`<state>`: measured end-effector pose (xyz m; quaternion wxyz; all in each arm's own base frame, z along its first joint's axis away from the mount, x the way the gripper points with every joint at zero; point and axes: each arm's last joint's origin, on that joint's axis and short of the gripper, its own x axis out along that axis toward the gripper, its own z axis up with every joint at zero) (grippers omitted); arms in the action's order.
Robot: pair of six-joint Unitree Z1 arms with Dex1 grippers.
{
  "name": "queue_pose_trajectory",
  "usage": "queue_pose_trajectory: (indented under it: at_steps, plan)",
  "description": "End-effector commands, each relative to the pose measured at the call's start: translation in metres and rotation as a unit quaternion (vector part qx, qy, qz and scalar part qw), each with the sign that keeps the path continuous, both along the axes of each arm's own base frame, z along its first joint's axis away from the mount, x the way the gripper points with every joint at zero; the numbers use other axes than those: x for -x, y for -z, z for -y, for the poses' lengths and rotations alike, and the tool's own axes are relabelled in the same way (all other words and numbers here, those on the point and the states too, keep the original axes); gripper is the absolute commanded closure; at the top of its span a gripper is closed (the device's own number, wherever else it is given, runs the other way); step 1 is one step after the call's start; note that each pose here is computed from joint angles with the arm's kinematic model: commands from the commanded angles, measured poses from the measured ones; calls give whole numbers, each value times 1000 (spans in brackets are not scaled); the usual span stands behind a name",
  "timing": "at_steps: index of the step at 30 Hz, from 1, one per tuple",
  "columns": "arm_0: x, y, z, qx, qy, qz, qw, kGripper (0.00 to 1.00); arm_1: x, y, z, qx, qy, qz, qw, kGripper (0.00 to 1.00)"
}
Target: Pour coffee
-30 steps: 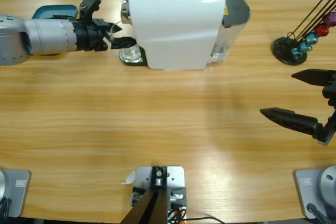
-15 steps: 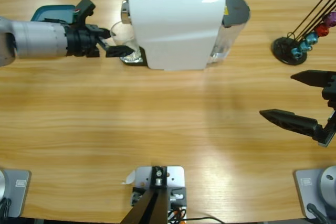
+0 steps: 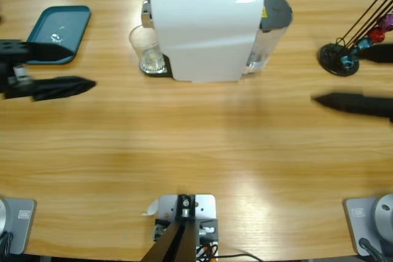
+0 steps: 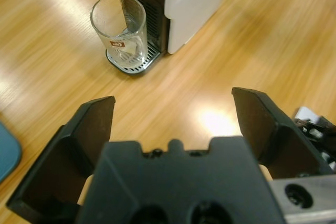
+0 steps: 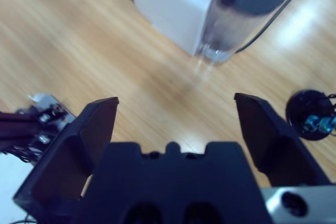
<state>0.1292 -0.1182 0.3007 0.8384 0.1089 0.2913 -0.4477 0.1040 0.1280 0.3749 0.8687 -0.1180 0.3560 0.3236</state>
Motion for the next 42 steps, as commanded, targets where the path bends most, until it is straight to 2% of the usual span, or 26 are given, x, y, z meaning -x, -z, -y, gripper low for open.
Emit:
queue_pose_trajectory:
  at_steps: [1, 6, 14, 24, 42]
  plan:
    - [16, -12, -15, -19, -22, -3, 1000, 69, -122, -9, -48, 77, 32, -71, 994, 1000]
    - [11, -11, -10, -26, -23, -15, 999, 69, -176, -21, -66, 66, 60, -62, 994, 1000]
    - [4, -9, -4, -38, -23, -33, 998, 64, -219, -40, -91, 67, 65, -60, 994, 1000]
    - [0, -8, 0, -42, -20, -38, 998, 64, -209, -24, -95, 80, 56, -84, 992, 1000]
    - [0, -6, 2, -48, -14, -44, 998, 65, -209, -11, -118, 82, 36, -95, 991, 1000]
